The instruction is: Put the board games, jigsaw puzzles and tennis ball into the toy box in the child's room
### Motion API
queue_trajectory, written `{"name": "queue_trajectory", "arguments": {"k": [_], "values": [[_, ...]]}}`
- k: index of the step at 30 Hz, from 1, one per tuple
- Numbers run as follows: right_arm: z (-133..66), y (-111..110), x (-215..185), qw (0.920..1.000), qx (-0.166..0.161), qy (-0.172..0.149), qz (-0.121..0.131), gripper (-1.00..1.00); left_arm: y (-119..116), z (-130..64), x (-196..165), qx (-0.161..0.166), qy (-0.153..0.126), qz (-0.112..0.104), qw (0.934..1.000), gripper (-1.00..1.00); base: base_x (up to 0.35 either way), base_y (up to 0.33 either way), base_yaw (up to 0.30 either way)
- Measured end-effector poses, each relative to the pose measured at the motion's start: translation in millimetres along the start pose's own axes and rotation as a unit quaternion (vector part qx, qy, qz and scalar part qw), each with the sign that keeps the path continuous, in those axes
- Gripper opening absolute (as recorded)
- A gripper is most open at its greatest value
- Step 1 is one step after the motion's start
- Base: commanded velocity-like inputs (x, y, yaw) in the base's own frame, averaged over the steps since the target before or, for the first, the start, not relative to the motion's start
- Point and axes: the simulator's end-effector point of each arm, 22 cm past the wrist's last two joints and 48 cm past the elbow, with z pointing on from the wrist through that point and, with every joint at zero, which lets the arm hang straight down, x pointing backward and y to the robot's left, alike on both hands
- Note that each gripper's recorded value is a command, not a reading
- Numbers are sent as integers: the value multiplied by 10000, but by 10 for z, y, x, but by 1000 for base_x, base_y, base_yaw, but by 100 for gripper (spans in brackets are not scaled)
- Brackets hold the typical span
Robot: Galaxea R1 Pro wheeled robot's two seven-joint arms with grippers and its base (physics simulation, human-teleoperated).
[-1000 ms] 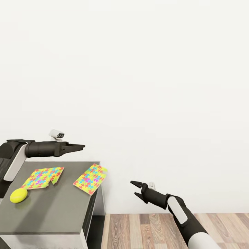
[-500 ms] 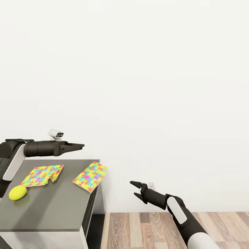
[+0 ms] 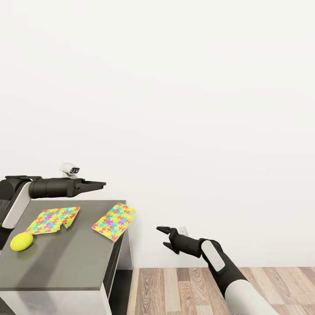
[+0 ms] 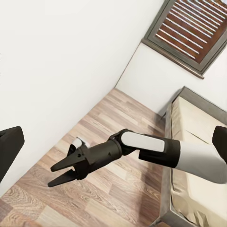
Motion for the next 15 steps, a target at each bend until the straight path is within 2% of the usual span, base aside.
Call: {"name": "queue_trajectory", "arguments": {"k": [7, 15], "values": [[-27, -47, 3, 9999, 76, 89, 98, 100, -6, -83, -69, -20, -115, 26, 9999, 100, 38, 7, 0], [-28, 73, 9, 9997, -195, 108, 100, 100, -1, -111, -91, -40, -150, 37, 9999, 100, 51, 12, 0]]}}
